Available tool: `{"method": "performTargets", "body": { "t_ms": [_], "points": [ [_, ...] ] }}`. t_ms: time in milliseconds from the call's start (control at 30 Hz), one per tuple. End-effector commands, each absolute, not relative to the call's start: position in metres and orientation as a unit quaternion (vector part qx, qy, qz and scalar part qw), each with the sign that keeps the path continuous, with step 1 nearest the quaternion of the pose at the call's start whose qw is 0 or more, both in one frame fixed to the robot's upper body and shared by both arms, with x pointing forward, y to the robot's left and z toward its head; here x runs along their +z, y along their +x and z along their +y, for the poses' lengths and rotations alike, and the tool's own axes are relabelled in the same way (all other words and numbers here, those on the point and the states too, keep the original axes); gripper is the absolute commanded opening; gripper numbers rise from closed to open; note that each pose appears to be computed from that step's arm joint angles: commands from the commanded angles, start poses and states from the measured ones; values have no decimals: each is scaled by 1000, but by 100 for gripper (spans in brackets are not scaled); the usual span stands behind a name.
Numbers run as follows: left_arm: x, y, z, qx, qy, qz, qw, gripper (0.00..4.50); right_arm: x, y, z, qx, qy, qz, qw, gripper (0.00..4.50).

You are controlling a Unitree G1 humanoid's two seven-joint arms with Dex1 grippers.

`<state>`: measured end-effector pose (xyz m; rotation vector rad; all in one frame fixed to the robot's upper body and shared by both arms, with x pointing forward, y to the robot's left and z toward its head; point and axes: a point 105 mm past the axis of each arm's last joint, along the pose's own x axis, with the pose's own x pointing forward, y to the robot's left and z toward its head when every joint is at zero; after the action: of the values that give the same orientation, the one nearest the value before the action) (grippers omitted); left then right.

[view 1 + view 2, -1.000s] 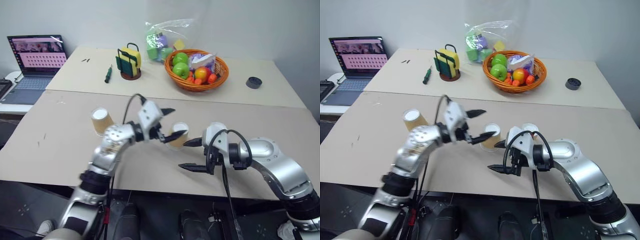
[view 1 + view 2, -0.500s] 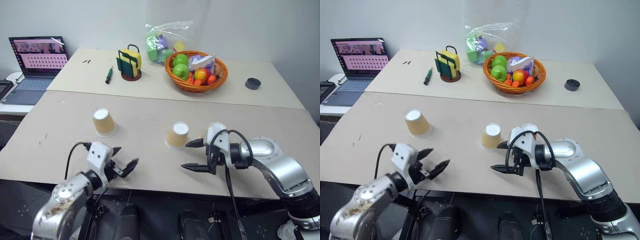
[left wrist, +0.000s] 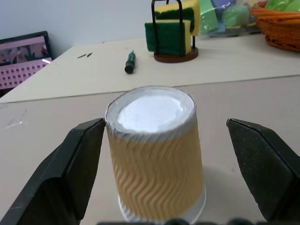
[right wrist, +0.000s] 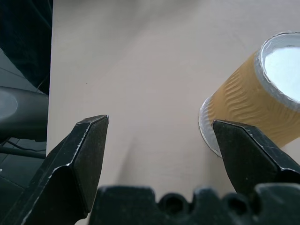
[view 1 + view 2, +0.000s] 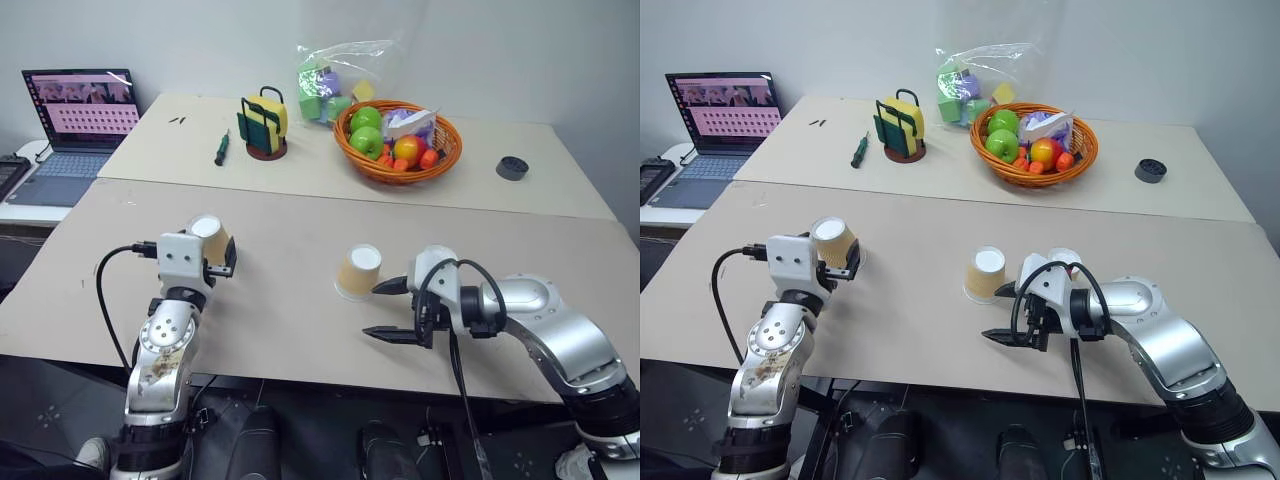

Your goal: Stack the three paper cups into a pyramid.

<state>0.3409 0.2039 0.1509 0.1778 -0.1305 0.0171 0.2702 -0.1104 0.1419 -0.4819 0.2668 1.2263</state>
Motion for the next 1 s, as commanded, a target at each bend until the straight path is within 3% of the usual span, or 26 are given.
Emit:
{"method": "performTargets", "body": {
  "t_ms": [33,233,567,600,733,1000],
  "points": [
    [170,353,213,13,78,-95,992,442,153,269,-117,555,-244,104,789,419],
    [182,369,224,16,67,-100,993,442,152,269,-119,549,-239,105,794,419],
    [179,375,222,-1,27,-80,996,442,153,269,-119,547,-238,105,796,419],
    [179,375,221,-3,25,-78,997,390,153,269,-119,547,-237,104,796,419],
    [178,374,219,-7,29,-75,997,254,153,268,-119,547,-236,104,796,419],
    [196,374,207,-31,48,-102,993,241,153,269,-118,545,-234,104,798,419]
  ]
}}
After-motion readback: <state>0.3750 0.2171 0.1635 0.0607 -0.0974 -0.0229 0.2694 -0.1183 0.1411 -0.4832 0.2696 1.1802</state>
